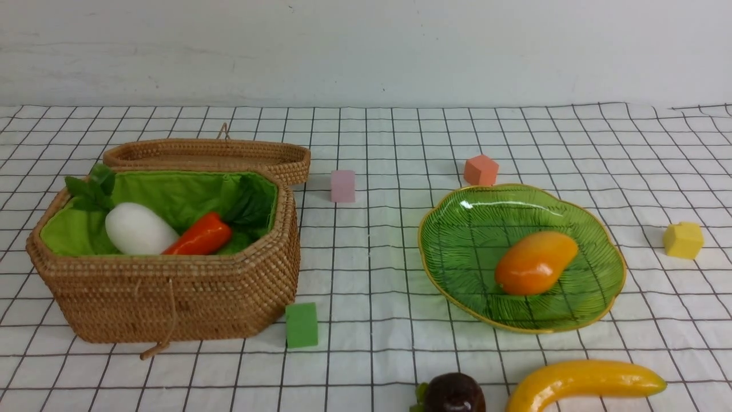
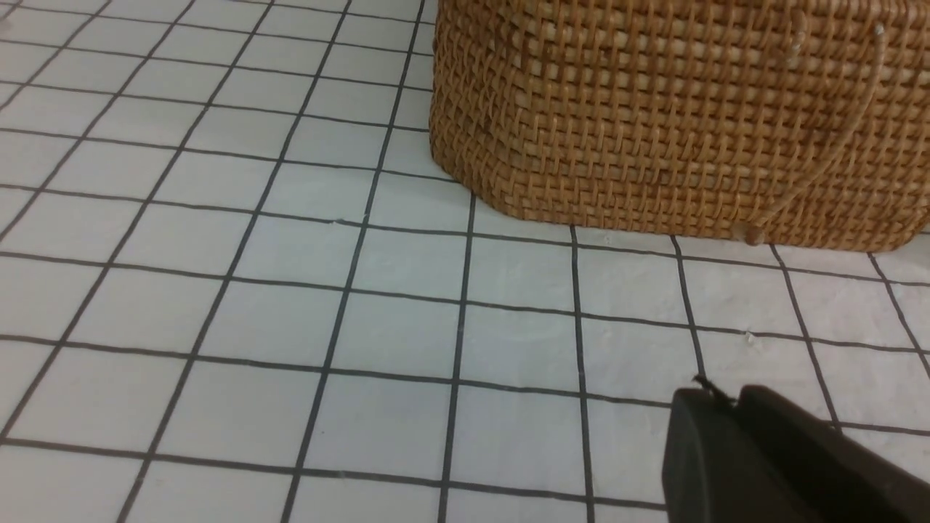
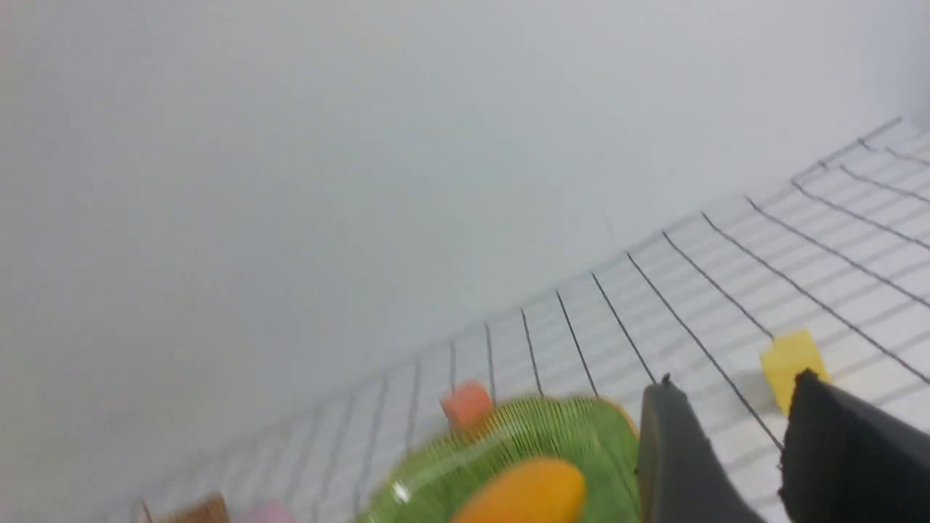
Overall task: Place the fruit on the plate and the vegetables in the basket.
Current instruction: Use the right arm to grab a banana and put it into the right plate
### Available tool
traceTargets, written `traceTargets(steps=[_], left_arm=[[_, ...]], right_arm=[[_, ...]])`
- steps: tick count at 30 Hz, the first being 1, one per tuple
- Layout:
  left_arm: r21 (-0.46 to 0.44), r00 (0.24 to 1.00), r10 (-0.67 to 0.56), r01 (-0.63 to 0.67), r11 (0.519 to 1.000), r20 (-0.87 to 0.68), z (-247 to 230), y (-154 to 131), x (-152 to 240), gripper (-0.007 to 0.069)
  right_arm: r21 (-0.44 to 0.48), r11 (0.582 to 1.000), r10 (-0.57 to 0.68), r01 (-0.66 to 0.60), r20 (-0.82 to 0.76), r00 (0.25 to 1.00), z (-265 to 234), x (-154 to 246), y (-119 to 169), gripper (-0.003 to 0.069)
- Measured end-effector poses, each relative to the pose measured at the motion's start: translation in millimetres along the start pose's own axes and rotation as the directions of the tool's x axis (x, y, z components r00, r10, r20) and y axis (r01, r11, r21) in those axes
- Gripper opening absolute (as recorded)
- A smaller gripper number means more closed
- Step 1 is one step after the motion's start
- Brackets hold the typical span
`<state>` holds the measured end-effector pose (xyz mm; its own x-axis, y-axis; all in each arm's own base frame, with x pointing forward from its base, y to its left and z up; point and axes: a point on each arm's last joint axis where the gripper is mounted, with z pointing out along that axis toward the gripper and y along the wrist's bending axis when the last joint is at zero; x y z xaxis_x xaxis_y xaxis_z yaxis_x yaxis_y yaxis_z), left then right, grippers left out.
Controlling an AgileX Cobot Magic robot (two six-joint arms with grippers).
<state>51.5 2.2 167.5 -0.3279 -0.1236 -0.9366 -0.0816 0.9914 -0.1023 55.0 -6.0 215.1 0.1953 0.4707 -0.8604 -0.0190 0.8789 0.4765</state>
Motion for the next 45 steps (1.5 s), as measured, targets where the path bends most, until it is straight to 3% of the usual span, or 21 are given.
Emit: traceTargets(steps=[6,9,11,14,15,19,27,30,32,34,35,36,38,39,45], left_arm=[[0.0,1.0,0.0,0.0,1.0,0.0,0,0,0,0.005],[0.0,1.0,0.0,0.0,1.0,0.0,0,0,0,0.0054],[0.0,1.0,0.0,0.0,1.0,0.0,0,0,0,0.0058],[0.0,1.0,0.0,0.0,1.0,0.0,0,0,0,0.006],[0.0,1.0,0.0,0.0,1.0,0.0,0,0,0,0.0061],[0.0,1.0,0.0,0.0,1.0,0.0,0,0,0,0.0068],[0.0,1.0,0.0,0.0,1.0,0.0,0,0,0,0.0071],[0.0,1.0,0.0,0.0,1.0,0.0,0,0,0,0.0071],[0.0,1.0,0.0,0.0,1.0,0.0,0,0,0,0.0075],[0.0,1.0,0.0,0.0,1.0,0.0,0,0,0,0.0077],[0.0,1.0,0.0,0.0,1.0,0.0,0,0,0,0.0079],[0.0,1.0,0.0,0.0,1.0,0.0,0,0,0,0.0079],[0.0,1.0,0.0,0.0,1.0,0.0,0,0,0,0.0081],[0.0,1.0,0.0,0.0,1.0,0.0,0,0,0,0.0081],[0.0,1.0,0.0,0.0,1.0,0.0,0,0,0,0.009]], right_arm=[[-0.044,0.993,0.116,-0.111,0.129,0.985,-1,-26,10,0.0245],[-0.122,0.987,0.124,-0.105,0.153,0.981,-8,-65,37,0.0245],[-0.162,0.986,0.062,-0.038,0.144,0.988,-11,-101,61,0.0245],[-0.156,0.987,-0.033,0.042,0.057,0.998,-9,-133,83,0.0245],[-0.124,0.988,-0.094,0.087,-0.049,0.994,1,-143,91,0.0245],[-0.047,0.988,-0.157,0.15,-0.31,0.938,28,-137,91,0.0245],[0.021,1.0,0.023,-0.014,-0.573,0.819,58,-98,85,0.0245],[0.049,0.997,0.083,-0.067,-0.669,0.739,68,-84,86,0.0245],[0.036,0.997,0.068,-0.064,-0.76,0.646,78,-69,86,0.0245],[-0.004,0.998,0.03,-0.055,-0.802,0.597,84,-61,87,0.0245],[-0.083,0.996,-0.053,-0.033,-0.844,0.533,92,-50,90,0.0245],[-0.097,0.995,-0.063,-0.037,-0.848,0.526,92,-50,91,0.0245],[-0.191,0.98,-0.15,-0.053,-0.891,0.429,103,-37,97,0.0245],[-0.192,0.98,-0.15,-0.057,-0.894,0.423,104,-36,97,0.0245],[-0.092,0.983,-0.07,-0.161,-0.988,0.139,143,1,106,0.0246]])
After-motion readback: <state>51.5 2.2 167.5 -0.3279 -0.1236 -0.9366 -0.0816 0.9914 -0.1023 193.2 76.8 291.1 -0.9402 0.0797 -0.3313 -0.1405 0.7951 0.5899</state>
